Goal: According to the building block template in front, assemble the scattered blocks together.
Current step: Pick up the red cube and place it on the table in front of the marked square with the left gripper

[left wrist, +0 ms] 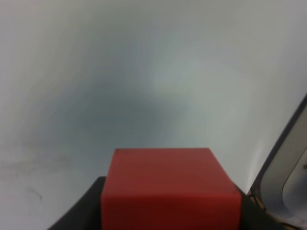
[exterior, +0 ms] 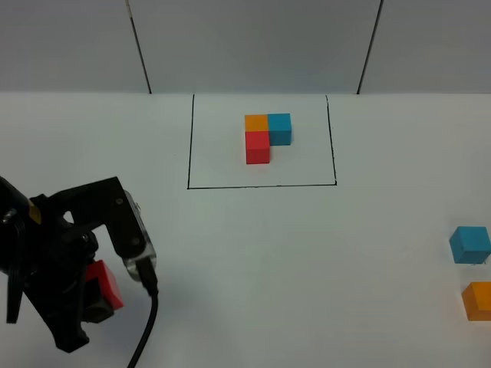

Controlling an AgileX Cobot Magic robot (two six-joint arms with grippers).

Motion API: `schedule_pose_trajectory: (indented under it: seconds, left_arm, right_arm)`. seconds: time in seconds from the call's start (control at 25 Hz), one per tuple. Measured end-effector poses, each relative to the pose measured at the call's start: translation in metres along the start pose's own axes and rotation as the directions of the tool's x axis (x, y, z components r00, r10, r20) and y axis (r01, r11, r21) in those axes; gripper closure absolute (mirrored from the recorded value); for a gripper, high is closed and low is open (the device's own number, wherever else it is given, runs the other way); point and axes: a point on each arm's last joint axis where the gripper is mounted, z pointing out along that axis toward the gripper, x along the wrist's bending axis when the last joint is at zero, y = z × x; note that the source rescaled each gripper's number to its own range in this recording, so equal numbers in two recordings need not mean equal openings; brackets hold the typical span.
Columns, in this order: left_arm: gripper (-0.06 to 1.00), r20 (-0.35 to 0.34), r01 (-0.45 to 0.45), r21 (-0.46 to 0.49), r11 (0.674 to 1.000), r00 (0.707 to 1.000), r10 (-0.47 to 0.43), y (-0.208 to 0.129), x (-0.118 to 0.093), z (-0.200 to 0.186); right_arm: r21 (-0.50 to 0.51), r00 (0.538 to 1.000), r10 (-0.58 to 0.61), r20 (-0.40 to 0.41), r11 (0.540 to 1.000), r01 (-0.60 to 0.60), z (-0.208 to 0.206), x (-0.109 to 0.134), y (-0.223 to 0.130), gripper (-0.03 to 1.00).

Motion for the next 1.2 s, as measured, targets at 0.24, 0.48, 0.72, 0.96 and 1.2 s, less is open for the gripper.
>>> schedule_pose_trajectory:
  seconds: [0.24,0.48,0.72,0.96,1.2]
  left_arm:
    - [0.43,0.057,-0.178,-0.074,0.981,0.982,0.183,0.007,-0.008,0.000]
    - [0.43,0.000,-0.220,0.001,0.975,0.975,0.220,0.001,-0.002,0.000]
    - [0.43,-0.083,-0.223,-0.035,0.974,0.972,0.220,0.006,0.005,0.000]
    - [0.43,-0.091,-0.193,-0.057,0.980,0.978,0.188,0.014,0.011,0.009]
    - [0.43,-0.100,-0.221,-0.078,0.972,0.972,0.212,0.042,0.017,0.013]
  right_arm:
    - [0.000,1.000,0.000,0.000,1.000,0.000,0.000,0.000,0.000,0.97]
    - [0.000,1.000,0.000,0.000,1.000,0.000,0.000,0.000,0.000,0.97]
    - [0.000,1.000,0.000,0.000,1.000,0.000,0.000,0.000,0.000,0.97]
    - [0.000,1.000,0.000,0.000,1.000,0.000,0.000,0.000,0.000,0.97]
    - [0.000,1.000,0.000,0.000,1.000,0.000,0.000,0.000,0.000,0.97]
